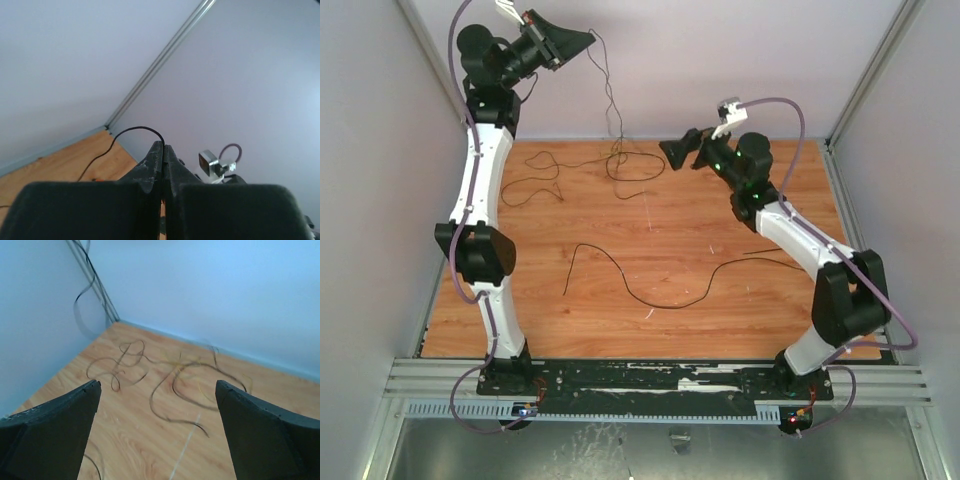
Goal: Zip-tie the wires
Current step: Pick up the cable at the center of the board, then straighten the cable at the center of the board.
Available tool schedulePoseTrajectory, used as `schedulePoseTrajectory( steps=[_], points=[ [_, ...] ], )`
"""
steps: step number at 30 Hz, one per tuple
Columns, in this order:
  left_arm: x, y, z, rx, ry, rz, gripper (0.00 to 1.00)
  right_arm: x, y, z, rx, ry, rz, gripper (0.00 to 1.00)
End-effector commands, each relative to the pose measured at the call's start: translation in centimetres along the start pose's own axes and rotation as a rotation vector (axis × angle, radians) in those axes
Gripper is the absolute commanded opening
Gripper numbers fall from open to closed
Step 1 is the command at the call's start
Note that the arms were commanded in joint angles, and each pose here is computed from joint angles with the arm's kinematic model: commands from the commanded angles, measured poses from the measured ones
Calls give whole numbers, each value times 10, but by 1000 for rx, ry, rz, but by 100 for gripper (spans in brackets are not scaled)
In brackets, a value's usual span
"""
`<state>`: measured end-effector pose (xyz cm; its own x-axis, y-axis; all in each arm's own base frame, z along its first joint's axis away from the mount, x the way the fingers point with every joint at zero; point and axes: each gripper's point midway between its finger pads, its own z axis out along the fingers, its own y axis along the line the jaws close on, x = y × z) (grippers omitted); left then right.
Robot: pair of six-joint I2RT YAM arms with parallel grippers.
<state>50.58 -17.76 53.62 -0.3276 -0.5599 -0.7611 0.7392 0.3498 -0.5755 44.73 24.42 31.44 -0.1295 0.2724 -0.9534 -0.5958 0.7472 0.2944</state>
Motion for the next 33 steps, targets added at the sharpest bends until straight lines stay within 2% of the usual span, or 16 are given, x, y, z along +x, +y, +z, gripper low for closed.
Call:
schedulePoseTrajectory(
  steps=[1,8,15,19,22,28,33],
  points=[
    [13,-8,3,58,39,-40,0,-42,34,29,-140,-116,-70,99],
    [26,-12,8,70,65,-49,0,-38,91,54,-345,-103,-112,99],
    [26,-29,8,90,66,-38,0,-10,103,79,-404,-32,-78,99],
    [23,-41,7,103,59,-24,0,4,88,97,-323,-20,-99,99],
    [21,-46,6,107,53,-20,0,-1,70,113,-229,-26,-121,99],
    [18,-53,5,117,47,-22,0,5,47,124,-120,-20,-126,99],
    [14,-70,3,147,41,-15,0,26,37,130,-96,8,-102,99]
  ],
)
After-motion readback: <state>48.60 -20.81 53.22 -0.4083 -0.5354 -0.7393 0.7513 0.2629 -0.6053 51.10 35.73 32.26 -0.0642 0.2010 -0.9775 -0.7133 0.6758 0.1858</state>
